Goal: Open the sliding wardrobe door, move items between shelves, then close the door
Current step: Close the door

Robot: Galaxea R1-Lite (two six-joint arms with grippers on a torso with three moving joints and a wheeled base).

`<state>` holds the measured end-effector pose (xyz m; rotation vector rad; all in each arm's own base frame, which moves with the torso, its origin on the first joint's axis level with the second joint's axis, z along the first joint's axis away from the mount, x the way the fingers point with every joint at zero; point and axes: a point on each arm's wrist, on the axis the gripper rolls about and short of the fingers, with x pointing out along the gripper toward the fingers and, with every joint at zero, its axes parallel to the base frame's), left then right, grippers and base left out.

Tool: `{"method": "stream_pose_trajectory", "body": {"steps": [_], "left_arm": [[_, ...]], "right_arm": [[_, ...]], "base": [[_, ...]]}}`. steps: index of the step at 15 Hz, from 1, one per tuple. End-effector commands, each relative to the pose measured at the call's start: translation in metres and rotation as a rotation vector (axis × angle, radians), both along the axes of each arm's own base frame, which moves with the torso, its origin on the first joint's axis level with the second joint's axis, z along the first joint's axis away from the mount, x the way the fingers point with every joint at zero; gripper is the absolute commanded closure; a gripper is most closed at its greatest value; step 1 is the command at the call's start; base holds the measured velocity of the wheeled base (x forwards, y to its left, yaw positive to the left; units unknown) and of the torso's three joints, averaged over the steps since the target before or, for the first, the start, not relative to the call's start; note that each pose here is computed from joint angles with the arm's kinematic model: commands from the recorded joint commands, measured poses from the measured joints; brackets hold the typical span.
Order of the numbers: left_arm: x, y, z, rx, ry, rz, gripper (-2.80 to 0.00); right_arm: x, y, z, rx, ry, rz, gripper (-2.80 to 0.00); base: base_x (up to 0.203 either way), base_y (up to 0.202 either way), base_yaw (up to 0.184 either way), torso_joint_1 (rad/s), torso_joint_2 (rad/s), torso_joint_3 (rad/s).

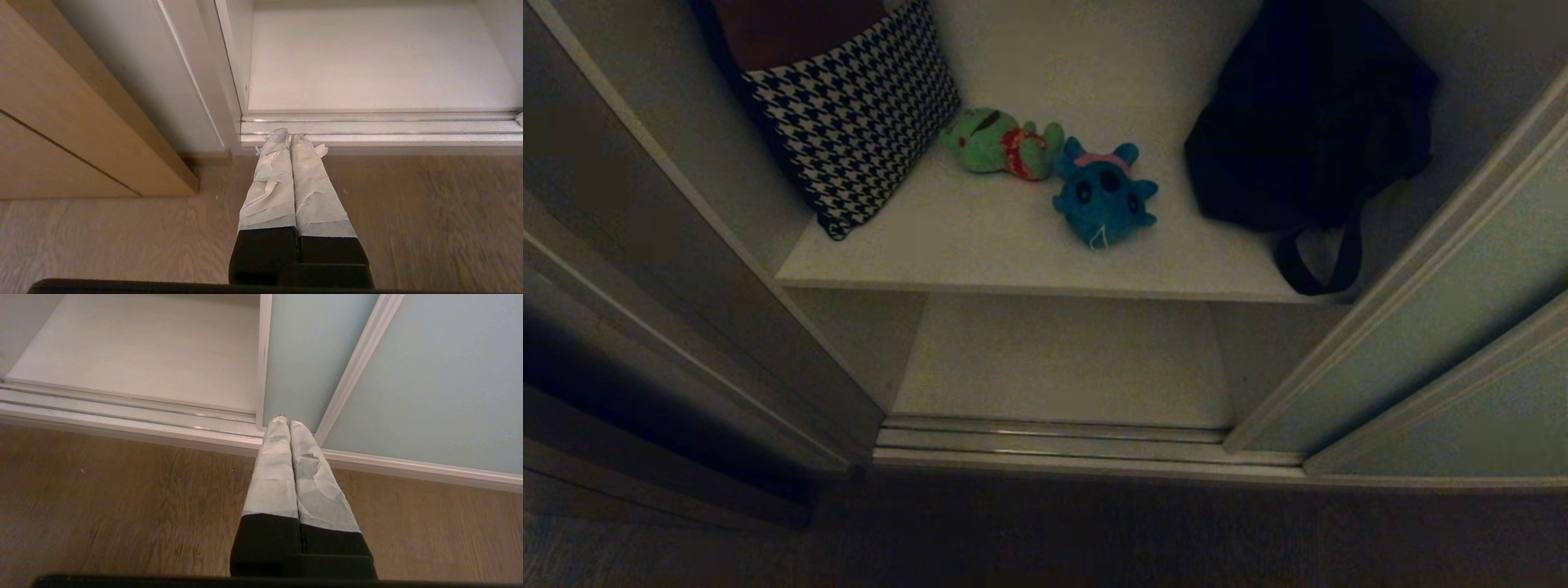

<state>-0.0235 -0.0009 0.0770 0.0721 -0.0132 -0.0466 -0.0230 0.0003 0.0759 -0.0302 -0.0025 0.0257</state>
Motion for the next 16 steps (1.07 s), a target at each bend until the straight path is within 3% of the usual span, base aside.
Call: {"method": "stream_pose_trajectory", "body": {"steps": [1,16], "left_arm": [[0.0006,0.0000,-0.0008,-0.003,0.007,0.000,0.00],[0.0006,0.0003,-0.0013,0.006,0.011,0.011,0.00]], "right_arm": [[-0.0002,0.0000,-0.0001,0.000,-0.002,0.000,0.00],[-0.0002,0.0000,-0.0001,0.000,-0.002,0.000,0.00]], "base": [[0.000,0.000,0.000,0.000,0.00,0.000],[0.000,0.000,0.000,0.000,0.00,0.000]]}}
